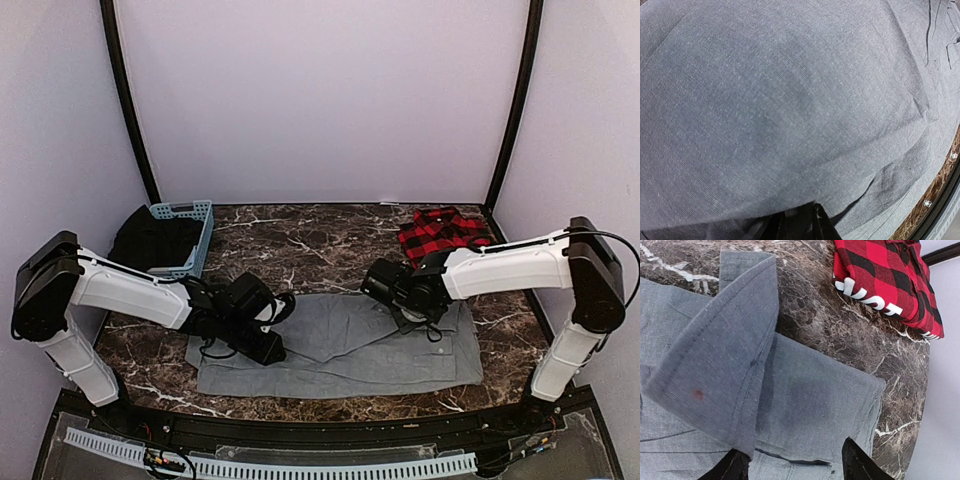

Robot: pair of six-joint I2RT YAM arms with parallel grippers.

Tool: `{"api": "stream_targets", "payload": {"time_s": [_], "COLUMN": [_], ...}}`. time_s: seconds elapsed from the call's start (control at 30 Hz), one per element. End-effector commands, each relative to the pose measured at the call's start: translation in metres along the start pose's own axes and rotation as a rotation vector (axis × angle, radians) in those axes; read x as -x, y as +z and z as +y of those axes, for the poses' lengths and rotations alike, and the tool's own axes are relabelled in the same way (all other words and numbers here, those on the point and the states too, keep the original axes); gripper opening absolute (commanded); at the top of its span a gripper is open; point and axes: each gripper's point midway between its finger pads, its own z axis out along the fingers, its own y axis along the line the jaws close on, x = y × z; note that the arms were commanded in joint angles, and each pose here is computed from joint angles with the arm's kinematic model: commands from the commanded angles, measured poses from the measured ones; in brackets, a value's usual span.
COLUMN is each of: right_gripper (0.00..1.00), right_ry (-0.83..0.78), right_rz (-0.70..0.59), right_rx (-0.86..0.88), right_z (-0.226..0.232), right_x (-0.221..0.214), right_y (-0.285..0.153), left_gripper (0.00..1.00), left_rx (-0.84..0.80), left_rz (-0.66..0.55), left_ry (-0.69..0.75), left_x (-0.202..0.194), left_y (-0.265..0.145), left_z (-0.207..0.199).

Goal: Fold and stack the long sleeve shirts
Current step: Smooth out the rectangle-folded shirt at the center of the board, then rotate the rectangle-folded shirt at the center of the board.

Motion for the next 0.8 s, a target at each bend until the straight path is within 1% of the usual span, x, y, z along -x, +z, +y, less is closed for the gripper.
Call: {"api": "stream_targets", "payload": {"time_s": [0.0, 0.13, 0.27, 0.4, 0.5, 0.6, 0.67, 0.77], "right_gripper": [0.6, 0.61, 0.62, 0.61, 0.62, 0.61, 0.62, 0.62], "right_ry": [0.144, 0.255, 0.373, 0.442, 0.443, 0.386, 0.346, 0.287], "right_rz": [0.019, 0.038, 0.035, 0.016, -0.023, -0.071, -0.113, -0.142], "right_rx": [0.009, 0.069, 0.193, 0.24, 0.264, 0.291, 0.318, 0.351], "right_z": [-0.014, -0.017, -0.007, -0.007, -0.007, -0.004, 0.002, 0.013], "right_x": [-0.016, -0.035, -0.054, -0.063, -0.054, -0.034, -0.017, -0.004], "right_y": [0.002, 0.008, 0.012, 0.009, 0.001, -0.009, -0.018, -0.021], "left_gripper": [0.17, 0.17, 0.17, 0.16, 0.16, 0.17, 0.21, 0.26], "left_rx": [0.029, 0.035, 0.038, 0.041, 0.04, 0.029, 0.01, -0.036], "left_rz": [0.078, 0.092, 0.095, 0.103, 0.097, 0.066, 0.022, -0.061], "left_ry": [0.001, 0.005, 0.01, 0.014, 0.015, 0.012, 0.013, 0.027], "left_x": [-0.028, -0.032, -0.032, -0.034, -0.032, -0.024, -0.015, 0.0], "left_y": [0.004, 0.005, 0.005, 0.007, 0.007, 0.001, -0.009, -0.027], "left_z": [0.01, 0.012, 0.013, 0.014, 0.013, 0.01, 0.004, -0.007]}}
